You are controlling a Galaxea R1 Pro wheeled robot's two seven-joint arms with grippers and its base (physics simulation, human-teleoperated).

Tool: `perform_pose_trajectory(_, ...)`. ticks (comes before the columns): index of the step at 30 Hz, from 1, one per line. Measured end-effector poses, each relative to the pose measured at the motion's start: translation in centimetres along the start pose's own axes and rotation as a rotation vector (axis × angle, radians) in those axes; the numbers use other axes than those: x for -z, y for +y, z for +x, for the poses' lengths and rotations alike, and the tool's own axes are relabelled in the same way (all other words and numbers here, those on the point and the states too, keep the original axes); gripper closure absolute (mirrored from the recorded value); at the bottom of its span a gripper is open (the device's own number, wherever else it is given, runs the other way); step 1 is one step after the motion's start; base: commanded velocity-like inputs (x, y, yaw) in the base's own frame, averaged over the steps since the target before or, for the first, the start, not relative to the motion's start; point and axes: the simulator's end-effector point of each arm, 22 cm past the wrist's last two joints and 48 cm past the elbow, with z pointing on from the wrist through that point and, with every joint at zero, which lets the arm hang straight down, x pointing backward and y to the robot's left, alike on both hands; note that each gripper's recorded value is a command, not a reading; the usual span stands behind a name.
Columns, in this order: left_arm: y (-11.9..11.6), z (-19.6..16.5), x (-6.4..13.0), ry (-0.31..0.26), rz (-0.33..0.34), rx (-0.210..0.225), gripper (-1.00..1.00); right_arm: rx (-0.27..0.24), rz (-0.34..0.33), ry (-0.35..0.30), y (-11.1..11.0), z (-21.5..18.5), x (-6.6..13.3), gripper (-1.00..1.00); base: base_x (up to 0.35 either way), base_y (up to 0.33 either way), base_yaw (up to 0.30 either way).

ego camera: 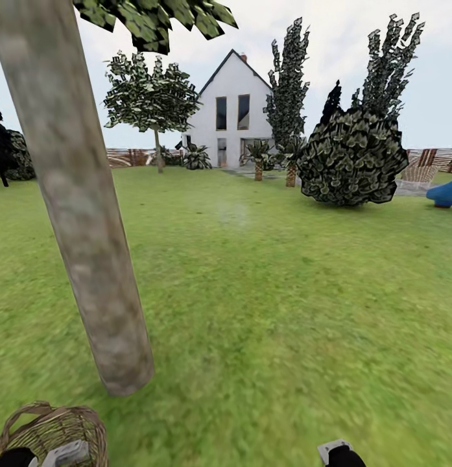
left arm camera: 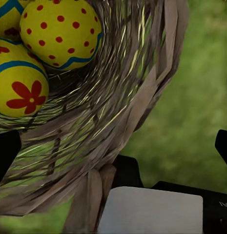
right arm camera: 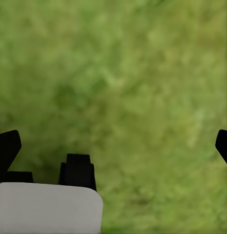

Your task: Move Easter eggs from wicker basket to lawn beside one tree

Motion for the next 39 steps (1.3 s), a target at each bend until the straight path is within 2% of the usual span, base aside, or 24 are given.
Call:
perform_pose_trajectory(22,-0.5,-1.4,4.4,-0.002,-0.001,0.002,-1.0,-0.007,-0.003,0.002,-1.0,-1.3,4.3,-1.0,0.0,0.0,0.0)
perform_pose_trajectory(28,0.7,-2.2,6.0,-0.007,-0.02,0.004,-1.0,-0.016,-0.003,-0.009,-1.7,-2.1,5.6,-1.0,0.0,0.0,0.0)
perform_pose_trajectory(32,3.1,-3.1,7.7,-0.017,-0.06,0.0,-1.0,-0.017,-0.002,-0.01,-1.9,-2.3,6.4,-1.0,0.0,0.0,0.0)
perform_pose_trajectory(39,3.3,-3.6,9.2,-0.019,-0.068,-0.003,-1.0,-0.017,0.001,-0.01,-2.3,-2.7,7.7,-1.0,0.0,0.0,0.0)
